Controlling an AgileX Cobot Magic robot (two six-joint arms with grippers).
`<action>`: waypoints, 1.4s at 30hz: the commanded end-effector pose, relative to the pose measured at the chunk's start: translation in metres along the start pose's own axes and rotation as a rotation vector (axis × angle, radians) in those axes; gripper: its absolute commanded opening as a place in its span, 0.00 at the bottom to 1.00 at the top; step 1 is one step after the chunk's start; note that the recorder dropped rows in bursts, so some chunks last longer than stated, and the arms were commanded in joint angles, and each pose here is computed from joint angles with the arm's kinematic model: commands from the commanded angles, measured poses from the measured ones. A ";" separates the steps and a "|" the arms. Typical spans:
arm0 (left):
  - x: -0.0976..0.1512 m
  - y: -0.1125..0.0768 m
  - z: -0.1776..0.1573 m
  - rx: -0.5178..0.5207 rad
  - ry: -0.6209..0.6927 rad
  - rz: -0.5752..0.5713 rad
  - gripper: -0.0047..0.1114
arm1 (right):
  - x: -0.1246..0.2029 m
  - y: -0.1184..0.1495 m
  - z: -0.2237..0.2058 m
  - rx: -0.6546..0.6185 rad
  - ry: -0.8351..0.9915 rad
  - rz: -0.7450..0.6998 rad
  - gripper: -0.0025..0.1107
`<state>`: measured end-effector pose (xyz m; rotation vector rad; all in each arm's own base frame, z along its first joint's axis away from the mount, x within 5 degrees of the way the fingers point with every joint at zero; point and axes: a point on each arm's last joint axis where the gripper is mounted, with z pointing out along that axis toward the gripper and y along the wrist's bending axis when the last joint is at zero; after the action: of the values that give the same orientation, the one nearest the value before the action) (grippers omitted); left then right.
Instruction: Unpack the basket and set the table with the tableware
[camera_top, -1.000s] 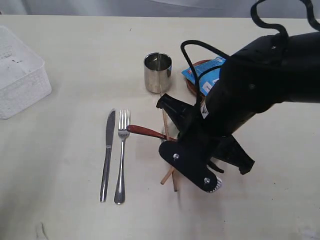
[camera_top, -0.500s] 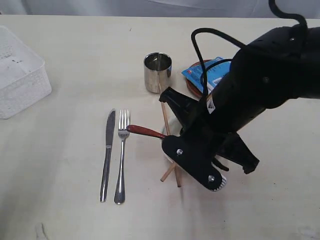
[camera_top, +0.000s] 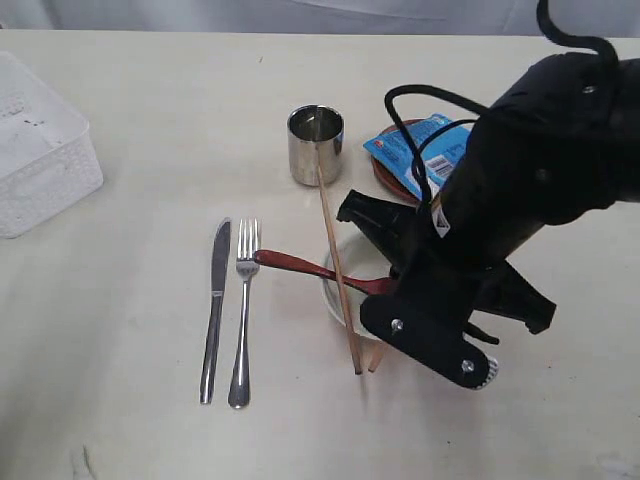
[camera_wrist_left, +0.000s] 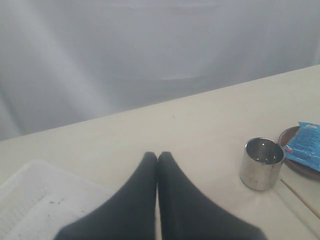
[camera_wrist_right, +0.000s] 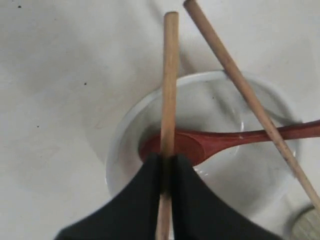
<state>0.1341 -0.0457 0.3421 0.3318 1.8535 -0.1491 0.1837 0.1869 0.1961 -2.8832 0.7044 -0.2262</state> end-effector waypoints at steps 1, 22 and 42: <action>0.001 0.000 0.000 -0.003 -0.001 0.002 0.04 | 0.000 0.006 0.002 -0.018 0.003 -0.033 0.02; 0.001 0.000 0.000 -0.003 -0.002 0.005 0.04 | -0.001 -0.001 0.006 0.043 -0.008 0.047 0.02; 0.001 0.000 0.000 -0.003 -0.002 0.005 0.04 | 0.000 -0.005 0.005 0.082 0.000 0.079 0.38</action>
<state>0.1341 -0.0457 0.3421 0.3324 1.8533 -0.1486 0.1854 0.1910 0.1913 -2.7990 0.7724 -0.2318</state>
